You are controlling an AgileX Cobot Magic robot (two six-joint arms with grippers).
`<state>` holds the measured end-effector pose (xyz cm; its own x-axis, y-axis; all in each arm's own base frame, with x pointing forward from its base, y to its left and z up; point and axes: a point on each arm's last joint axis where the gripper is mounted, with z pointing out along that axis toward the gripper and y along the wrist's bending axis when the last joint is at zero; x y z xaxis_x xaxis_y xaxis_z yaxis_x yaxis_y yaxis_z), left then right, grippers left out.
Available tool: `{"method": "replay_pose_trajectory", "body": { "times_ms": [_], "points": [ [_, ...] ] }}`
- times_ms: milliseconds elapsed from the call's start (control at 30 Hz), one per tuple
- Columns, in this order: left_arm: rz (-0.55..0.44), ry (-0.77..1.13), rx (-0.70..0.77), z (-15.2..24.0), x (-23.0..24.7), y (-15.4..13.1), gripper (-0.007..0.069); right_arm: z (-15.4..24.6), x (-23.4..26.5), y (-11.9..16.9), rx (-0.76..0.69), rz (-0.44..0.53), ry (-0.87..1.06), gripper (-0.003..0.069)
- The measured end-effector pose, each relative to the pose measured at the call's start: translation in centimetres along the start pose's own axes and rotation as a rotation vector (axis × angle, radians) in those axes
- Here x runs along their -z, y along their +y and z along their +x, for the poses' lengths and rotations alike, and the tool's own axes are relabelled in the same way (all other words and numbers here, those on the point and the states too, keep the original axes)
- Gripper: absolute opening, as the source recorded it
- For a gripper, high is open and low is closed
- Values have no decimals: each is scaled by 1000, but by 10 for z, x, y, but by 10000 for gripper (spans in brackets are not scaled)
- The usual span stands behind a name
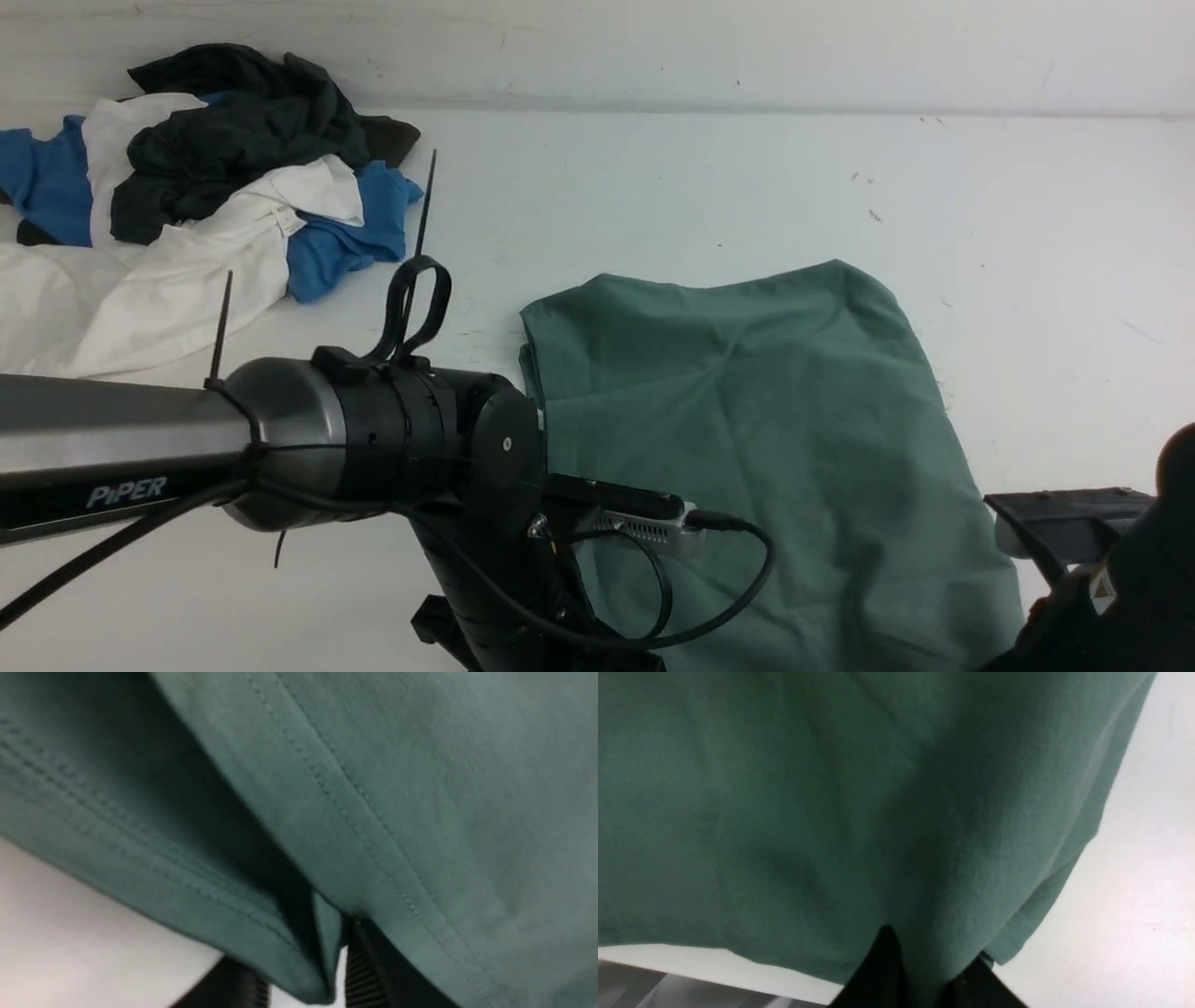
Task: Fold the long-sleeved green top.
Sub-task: Use both arms simultaneously to clamp the lower edge of the clothing fabric, then use both arms to drag the lower edge of the fabric forward and fold it over the upper edge
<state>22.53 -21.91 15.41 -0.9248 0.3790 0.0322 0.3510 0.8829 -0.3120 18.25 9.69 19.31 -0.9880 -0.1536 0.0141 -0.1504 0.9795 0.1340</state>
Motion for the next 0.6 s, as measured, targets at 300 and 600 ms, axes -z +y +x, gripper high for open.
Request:
{"method": "replay_pose_trajectory", "body": {
  "times_ms": [300, 600],
  "points": [
    [76, -149, -99, 7, 43, -16, 6, 22, 32, 1, -54, -56, -78, 61],
    [160, -179, -124, 33, 83, -28, 6, 59, 70, -3, -143, -122, -190, 61]
  ]
}}
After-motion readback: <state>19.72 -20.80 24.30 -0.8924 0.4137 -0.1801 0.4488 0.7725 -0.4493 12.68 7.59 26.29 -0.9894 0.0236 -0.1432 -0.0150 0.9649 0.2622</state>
